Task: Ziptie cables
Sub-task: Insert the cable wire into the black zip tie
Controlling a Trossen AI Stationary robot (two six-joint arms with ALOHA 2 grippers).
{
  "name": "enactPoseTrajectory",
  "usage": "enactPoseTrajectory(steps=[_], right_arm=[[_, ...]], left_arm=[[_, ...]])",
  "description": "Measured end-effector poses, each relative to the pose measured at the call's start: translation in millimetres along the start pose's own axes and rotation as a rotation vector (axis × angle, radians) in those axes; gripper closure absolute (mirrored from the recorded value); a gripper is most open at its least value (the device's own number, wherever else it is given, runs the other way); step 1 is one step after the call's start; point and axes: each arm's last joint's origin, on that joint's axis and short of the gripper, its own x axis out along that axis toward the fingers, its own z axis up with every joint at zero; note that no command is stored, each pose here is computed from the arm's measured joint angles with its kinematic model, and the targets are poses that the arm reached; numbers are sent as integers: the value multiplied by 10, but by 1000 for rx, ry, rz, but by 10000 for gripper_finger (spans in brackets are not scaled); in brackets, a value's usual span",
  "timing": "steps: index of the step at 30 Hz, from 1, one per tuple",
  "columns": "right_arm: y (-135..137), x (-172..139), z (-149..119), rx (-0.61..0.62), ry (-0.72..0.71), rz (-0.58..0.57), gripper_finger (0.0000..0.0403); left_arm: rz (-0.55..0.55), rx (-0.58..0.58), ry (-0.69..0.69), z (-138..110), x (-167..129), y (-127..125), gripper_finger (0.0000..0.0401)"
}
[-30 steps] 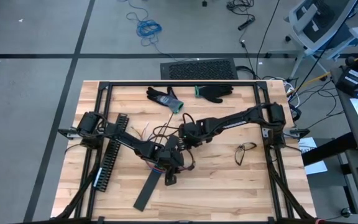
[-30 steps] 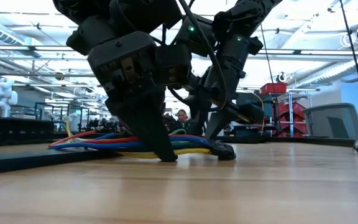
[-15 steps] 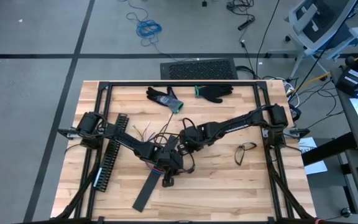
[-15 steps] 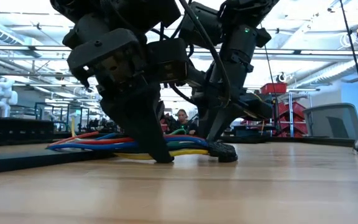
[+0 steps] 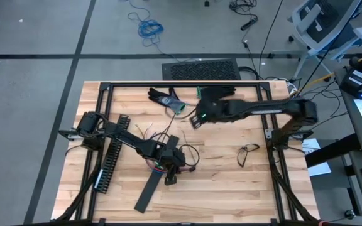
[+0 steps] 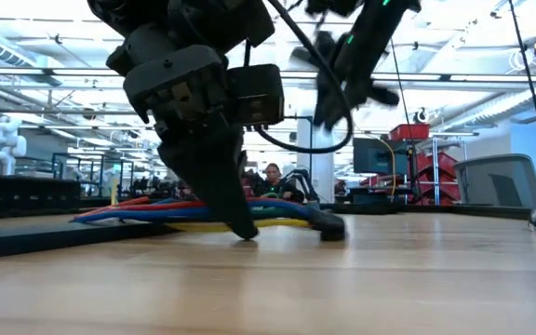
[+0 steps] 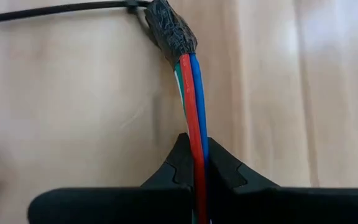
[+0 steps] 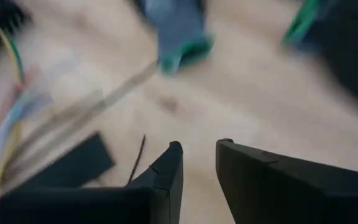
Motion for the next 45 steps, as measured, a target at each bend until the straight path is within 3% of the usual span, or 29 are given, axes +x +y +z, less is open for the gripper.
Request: enactPoseTrajectory(steps=[5,9,13,17,22,24,28,36,39,45], right_arm=[[-169,-621,10,11,-144,-26,316],[-294,-906,-120,16,-69,-11,316],[-246,-953,-374,12,47,11,316],[-95,-780,-789,3,127,79,316],[85,-382,-1338,191,163,212,316],[185,-193,-1453,253,168,289,316],[451,121,-1547,264,197,375,316],[859,464,-1424,50,281,113,316],[1030,543,-1331,-29,291,67,316],[1151,800,-1309,-68,338,-68,316]], left_arm=[[11,10,10,19,-212,-50,385],[40,-15,71,-13,-344,-10,385],[77,-38,148,-71,-426,75,385],[72,2,123,-31,-654,54,385],[114,123,-35,69,-1114,-51,385],[145,156,-103,74,-1298,-75,385],[199,178,-218,14,-1615,-95,385],[272,126,-366,-193,-2036,-83,385],[283,125,-383,-254,-2112,-74,385],[305,127,-356,-335,-2172,-57,386]])
